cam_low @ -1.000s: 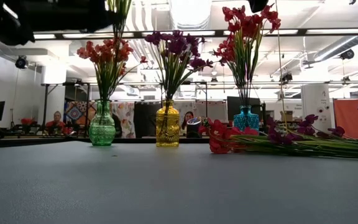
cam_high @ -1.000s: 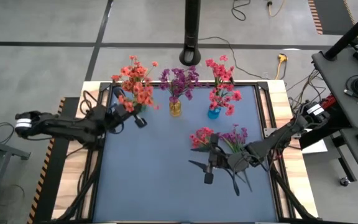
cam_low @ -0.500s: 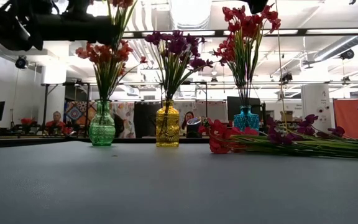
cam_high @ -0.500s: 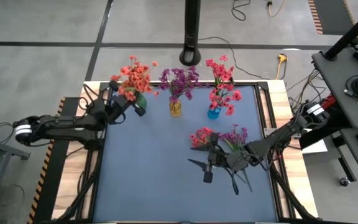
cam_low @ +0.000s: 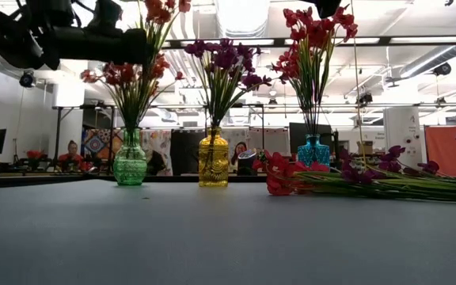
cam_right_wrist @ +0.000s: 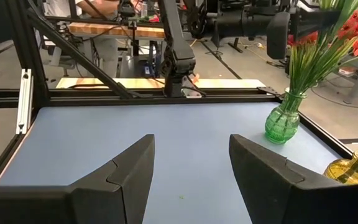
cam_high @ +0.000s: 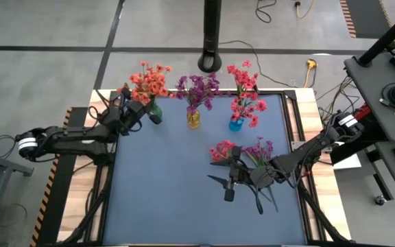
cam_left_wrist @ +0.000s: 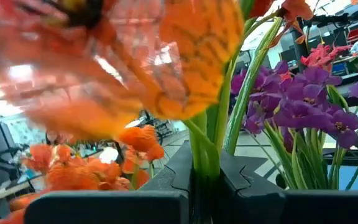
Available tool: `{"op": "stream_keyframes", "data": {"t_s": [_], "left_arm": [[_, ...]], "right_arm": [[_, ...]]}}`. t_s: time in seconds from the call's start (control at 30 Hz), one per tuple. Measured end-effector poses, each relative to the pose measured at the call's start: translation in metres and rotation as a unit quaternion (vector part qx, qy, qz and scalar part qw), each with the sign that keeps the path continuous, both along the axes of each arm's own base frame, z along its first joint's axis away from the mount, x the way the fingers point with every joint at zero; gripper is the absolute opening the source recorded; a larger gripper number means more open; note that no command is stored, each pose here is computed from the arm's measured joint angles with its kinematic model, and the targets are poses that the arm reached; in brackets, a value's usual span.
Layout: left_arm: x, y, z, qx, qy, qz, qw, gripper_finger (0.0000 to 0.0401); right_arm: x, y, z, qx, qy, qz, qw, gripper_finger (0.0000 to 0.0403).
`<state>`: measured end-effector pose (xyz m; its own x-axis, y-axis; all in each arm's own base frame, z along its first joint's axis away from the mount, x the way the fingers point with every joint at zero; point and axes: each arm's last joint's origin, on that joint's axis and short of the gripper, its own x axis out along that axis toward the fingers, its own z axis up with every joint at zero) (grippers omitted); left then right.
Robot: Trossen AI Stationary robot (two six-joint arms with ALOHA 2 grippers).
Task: Sort flowers into vase by color
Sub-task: Put the orange flowers into the green vase
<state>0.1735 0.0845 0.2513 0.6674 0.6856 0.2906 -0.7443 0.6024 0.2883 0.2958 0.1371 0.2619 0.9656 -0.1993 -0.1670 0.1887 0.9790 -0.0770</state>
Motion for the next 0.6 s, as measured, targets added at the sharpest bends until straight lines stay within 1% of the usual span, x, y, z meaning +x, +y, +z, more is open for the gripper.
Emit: {"op": "stream_keyframes", "data": {"t_s": [0.13,0.23,0.33,0.5,0.6], "left_arm": [[0.002,0.002,-0.004,-0.016,-0.001,-0.001,1.0,0.0006],[0.003,0.004,-0.006,-0.029,-0.006,0.009,1.0,0.0006],[0.004,0.005,-0.008,-0.036,-0.005,0.02,0.999,0.0006],[0.006,0.005,-0.011,-0.045,-0.006,0.018,0.999,0.0006],[0.006,0.007,-0.013,-0.061,-0.011,0.033,0.998,0.0008]], "right_arm": [[0.0,0.0,-0.001,-0.001,0.003,0.0,1.0,0.0201],[0.0,0.0,-0.002,0.0,0.007,-0.001,1.0,0.0201],[0.0,0.0,-0.002,0.001,0.008,-0.001,1.0,0.0201],[0.0,0.0,-0.002,0.003,0.008,-0.002,1.0,0.0201],[0.0,0.0,-0.002,0.003,0.008,-0.002,1.0,0.0201]]}}
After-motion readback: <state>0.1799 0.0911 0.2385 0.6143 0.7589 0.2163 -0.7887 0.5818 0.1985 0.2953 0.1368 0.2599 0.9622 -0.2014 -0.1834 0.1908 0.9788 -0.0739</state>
